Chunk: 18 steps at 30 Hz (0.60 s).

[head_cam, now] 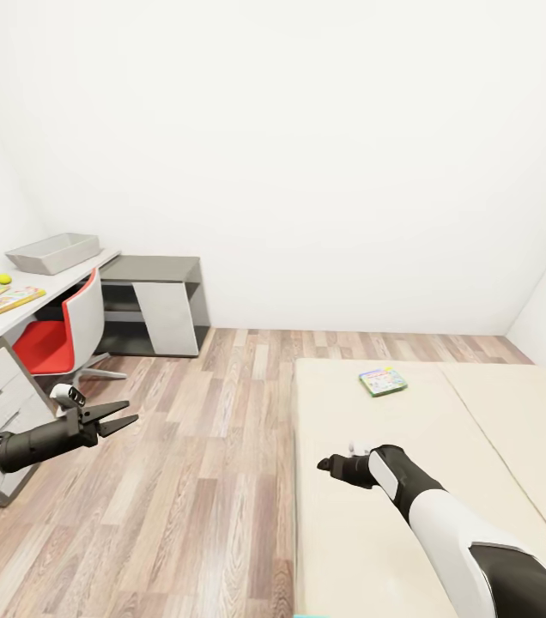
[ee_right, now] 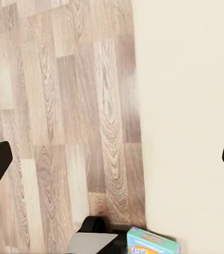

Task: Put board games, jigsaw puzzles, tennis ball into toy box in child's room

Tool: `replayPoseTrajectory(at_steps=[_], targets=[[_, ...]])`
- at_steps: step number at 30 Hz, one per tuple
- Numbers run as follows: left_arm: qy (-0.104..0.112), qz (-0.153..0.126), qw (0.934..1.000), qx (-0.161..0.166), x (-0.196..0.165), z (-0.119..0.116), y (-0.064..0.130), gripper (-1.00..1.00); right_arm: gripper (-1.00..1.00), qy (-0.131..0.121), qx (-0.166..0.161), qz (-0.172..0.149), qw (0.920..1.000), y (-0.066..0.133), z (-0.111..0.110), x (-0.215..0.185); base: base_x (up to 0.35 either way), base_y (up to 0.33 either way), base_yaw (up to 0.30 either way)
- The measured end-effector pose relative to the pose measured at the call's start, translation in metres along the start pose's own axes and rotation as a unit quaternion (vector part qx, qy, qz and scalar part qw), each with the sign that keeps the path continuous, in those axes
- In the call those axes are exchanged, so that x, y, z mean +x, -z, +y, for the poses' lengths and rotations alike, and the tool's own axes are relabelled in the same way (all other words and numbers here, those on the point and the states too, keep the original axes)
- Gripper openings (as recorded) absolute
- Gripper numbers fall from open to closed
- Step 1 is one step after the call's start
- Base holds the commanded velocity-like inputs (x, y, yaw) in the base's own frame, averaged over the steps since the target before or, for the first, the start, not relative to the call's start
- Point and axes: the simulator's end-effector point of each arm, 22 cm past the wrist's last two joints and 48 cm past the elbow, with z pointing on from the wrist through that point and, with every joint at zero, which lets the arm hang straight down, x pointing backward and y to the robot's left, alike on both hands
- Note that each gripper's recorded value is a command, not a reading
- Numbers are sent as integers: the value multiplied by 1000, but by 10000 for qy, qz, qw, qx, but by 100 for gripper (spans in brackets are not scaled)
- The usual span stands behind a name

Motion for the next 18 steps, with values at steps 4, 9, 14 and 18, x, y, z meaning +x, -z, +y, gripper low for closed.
replayPoseTrajectory(at_steps=[4,9,14,18], targets=[[1,0,10000,0,0,0,0,100,100,0,0,0,10000,0,0,0,0,25,0],[1,0,10000,0,0,0,0,100,100,0,4,-3,10000,0,-1,0,0,7,0],[0,0,10000,0,0,0,0,100,100,-1,2,1,10000,0,0,0,0,67,0],[0,0,10000,0,0,0,0,100,100,-4,3,14,10000,0,0,1,0,78,0]])
